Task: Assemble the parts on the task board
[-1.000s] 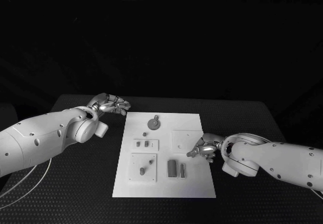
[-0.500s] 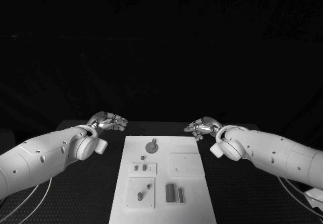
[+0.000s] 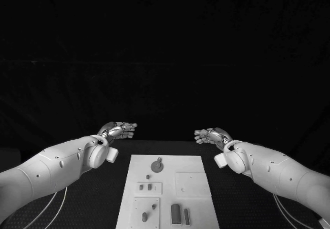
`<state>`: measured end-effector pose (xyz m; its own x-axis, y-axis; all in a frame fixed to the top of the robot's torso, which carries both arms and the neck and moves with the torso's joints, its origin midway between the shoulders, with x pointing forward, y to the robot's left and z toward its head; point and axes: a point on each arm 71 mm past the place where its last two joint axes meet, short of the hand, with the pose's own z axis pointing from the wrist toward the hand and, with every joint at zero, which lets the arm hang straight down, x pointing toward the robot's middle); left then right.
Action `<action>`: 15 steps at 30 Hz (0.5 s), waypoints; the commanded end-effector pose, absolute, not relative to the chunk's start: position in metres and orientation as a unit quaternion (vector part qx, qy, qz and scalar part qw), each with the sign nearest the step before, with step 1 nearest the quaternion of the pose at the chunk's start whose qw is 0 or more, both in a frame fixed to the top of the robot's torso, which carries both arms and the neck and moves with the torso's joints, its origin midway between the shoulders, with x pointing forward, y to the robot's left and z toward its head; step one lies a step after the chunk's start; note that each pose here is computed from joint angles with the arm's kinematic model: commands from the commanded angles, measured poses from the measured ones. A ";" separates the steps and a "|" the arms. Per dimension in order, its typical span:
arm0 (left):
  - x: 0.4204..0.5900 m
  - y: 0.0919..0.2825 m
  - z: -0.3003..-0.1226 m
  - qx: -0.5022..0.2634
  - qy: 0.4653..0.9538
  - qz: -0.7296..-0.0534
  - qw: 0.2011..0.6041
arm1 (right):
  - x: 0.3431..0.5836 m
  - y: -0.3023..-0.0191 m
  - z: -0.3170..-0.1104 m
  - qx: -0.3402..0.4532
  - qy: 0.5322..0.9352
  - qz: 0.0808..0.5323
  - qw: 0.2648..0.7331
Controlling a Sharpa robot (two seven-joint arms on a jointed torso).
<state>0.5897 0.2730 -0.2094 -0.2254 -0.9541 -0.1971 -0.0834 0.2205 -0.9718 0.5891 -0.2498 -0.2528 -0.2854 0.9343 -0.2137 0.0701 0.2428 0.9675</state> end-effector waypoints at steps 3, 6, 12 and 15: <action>0.590 0.269 -0.208 -0.411 0.621 -0.500 0.442 | 0.589 -0.244 -0.249 0.387 0.625 0.513 0.444; 0.590 0.273 -0.210 -0.416 0.624 -0.473 0.462 | 0.589 -0.246 -0.250 0.389 0.637 0.488 0.452; 0.580 0.263 -0.215 -0.424 0.609 -0.482 0.465 | 0.582 -0.240 -0.250 0.397 0.622 0.496 0.457; 0.571 0.255 -0.219 -0.431 0.597 -0.488 0.468 | 0.575 -0.236 -0.250 0.404 0.610 0.501 0.462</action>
<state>0.5716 0.2551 -0.2224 -0.2577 -0.9563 -0.1382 -0.0980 0.1682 -0.9809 0.5755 -0.2343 -0.2529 -0.3107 0.9363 -0.1636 0.0563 0.1899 0.9802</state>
